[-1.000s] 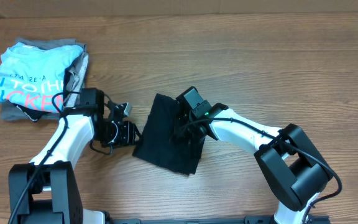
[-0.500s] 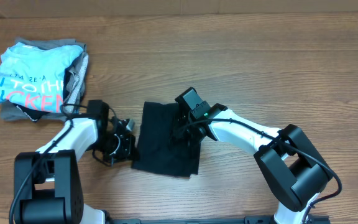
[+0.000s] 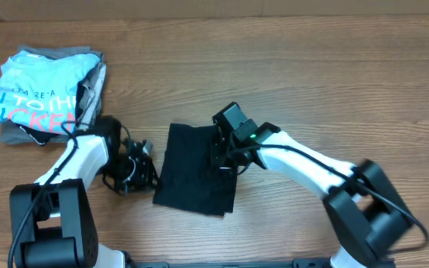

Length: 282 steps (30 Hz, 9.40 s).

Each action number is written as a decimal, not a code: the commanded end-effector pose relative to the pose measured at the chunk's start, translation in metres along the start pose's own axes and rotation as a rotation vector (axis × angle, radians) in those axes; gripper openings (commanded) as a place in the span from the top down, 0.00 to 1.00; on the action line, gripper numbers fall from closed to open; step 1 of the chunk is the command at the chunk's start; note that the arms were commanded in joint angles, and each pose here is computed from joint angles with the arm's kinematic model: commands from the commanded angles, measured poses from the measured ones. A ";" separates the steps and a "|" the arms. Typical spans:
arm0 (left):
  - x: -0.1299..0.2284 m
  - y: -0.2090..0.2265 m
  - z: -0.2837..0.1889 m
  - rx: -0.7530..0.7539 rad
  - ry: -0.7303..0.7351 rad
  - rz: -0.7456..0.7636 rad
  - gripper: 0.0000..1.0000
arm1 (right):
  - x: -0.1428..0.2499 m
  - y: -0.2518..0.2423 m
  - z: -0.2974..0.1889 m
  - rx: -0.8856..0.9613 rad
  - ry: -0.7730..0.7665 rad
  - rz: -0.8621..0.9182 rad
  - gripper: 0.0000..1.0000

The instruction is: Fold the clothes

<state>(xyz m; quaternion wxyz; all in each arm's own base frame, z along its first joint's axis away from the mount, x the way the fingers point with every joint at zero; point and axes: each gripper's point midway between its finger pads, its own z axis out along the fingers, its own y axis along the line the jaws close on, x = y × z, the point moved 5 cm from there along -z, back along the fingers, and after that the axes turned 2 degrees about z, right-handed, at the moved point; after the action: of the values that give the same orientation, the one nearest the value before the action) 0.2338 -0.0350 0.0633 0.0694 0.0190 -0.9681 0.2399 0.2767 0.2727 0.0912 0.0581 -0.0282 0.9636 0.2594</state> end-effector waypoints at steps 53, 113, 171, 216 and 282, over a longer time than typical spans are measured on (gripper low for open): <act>-0.146 -0.068 -0.084 0.293 -0.332 0.418 0.96 | 0.019 0.000 -0.088 0.036 -0.003 -0.007 0.83; 0.088 -0.142 -0.324 -0.384 -0.910 0.567 0.00 | -0.005 0.042 -0.256 0.014 -0.596 -0.079 0.62; 0.152 -0.137 -0.297 -0.345 -0.798 0.448 0.00 | 0.085 -0.102 -0.338 0.227 -1.260 -0.102 0.00; 0.152 -0.138 -0.297 -0.344 -0.797 0.451 0.00 | 0.089 -0.179 -0.197 0.205 -1.231 -0.106 0.00; 0.065 -0.056 -0.075 -0.183 -1.439 0.796 0.00 | 0.089 -0.179 -0.197 0.205 -1.231 -0.106 0.00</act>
<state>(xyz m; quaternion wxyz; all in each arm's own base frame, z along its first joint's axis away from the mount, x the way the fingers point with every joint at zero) 0.1828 -0.0488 0.1636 -0.6535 -0.1870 -0.7278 0.0910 0.1844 0.0168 0.1596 0.6139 0.0856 0.7740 0.1291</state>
